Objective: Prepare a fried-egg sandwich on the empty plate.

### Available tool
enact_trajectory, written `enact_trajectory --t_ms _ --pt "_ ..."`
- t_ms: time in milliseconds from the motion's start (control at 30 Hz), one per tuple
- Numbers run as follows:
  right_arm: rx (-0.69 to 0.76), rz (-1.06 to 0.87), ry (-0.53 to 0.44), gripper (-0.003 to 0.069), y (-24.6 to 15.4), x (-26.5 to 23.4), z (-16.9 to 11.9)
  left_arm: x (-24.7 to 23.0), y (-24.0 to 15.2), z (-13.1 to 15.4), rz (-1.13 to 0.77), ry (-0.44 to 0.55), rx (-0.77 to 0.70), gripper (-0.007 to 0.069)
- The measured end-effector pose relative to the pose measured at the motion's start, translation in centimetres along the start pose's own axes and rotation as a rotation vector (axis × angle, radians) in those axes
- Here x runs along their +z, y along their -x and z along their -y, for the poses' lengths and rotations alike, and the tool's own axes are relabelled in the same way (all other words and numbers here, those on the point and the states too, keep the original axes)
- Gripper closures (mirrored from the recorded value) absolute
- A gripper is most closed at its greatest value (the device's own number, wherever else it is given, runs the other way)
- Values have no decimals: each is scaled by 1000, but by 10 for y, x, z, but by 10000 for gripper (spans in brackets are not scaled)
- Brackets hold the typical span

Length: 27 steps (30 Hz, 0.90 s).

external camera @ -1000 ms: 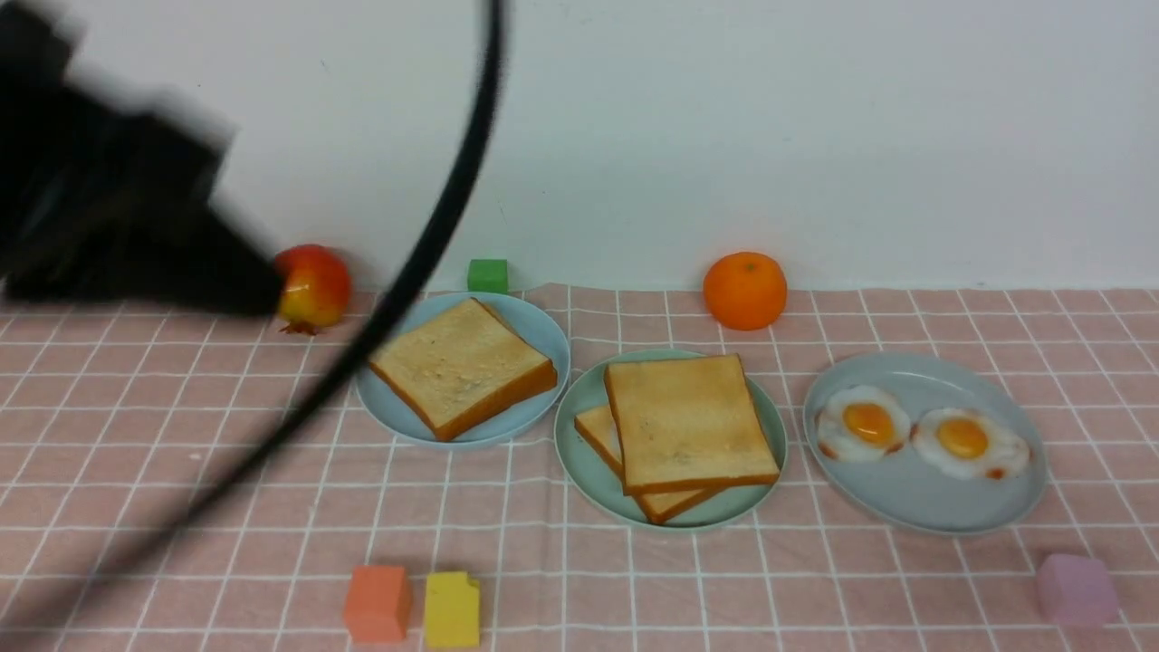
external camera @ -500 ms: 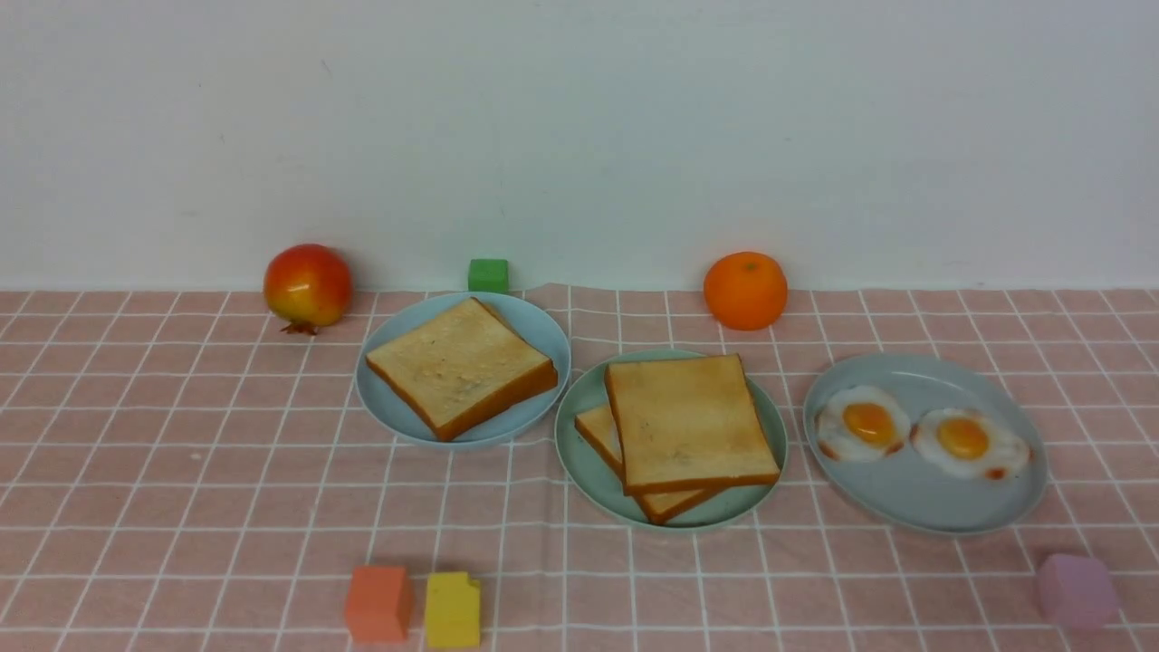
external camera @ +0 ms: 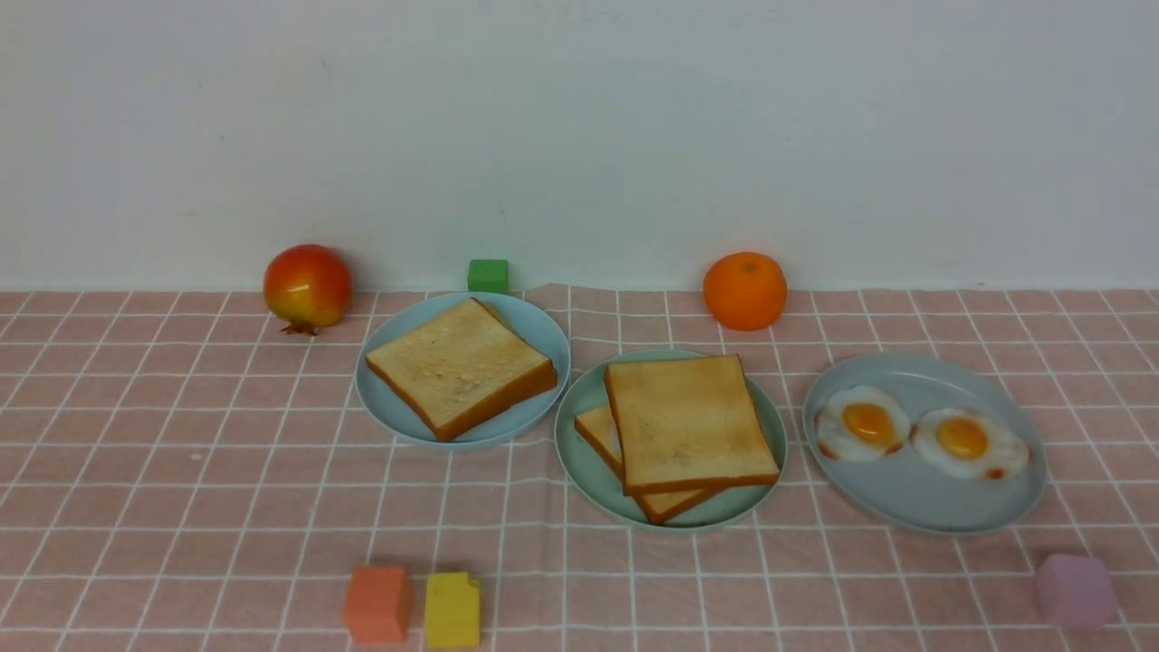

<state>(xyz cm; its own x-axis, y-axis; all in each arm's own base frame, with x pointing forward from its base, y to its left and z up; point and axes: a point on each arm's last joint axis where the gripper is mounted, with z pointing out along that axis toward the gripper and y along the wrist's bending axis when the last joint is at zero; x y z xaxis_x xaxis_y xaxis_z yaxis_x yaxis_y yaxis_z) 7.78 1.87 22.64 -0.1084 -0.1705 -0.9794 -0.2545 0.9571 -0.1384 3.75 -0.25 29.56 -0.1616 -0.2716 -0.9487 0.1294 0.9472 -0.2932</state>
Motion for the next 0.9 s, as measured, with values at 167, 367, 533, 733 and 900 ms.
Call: enact_trajectory --t_ms 167,367,533,733,900 --pt "-1 0 0 648 0 0 0 14 -57 -22 -28 103 -4 613" --pt "-1 1 0 644 0 0 0 28 -111 -40 -133 190 -55 613" --pt "-1 1 0 642 0 0 0 28 -111 -40 -121 196 -41 613" --pt "-1 3 -1 636 0 0 0 28 -111 -40 -120 196 -41 613" --pt "-1 3 -1 631 0 0 0 28 -111 -40 -120 196 -41 613"
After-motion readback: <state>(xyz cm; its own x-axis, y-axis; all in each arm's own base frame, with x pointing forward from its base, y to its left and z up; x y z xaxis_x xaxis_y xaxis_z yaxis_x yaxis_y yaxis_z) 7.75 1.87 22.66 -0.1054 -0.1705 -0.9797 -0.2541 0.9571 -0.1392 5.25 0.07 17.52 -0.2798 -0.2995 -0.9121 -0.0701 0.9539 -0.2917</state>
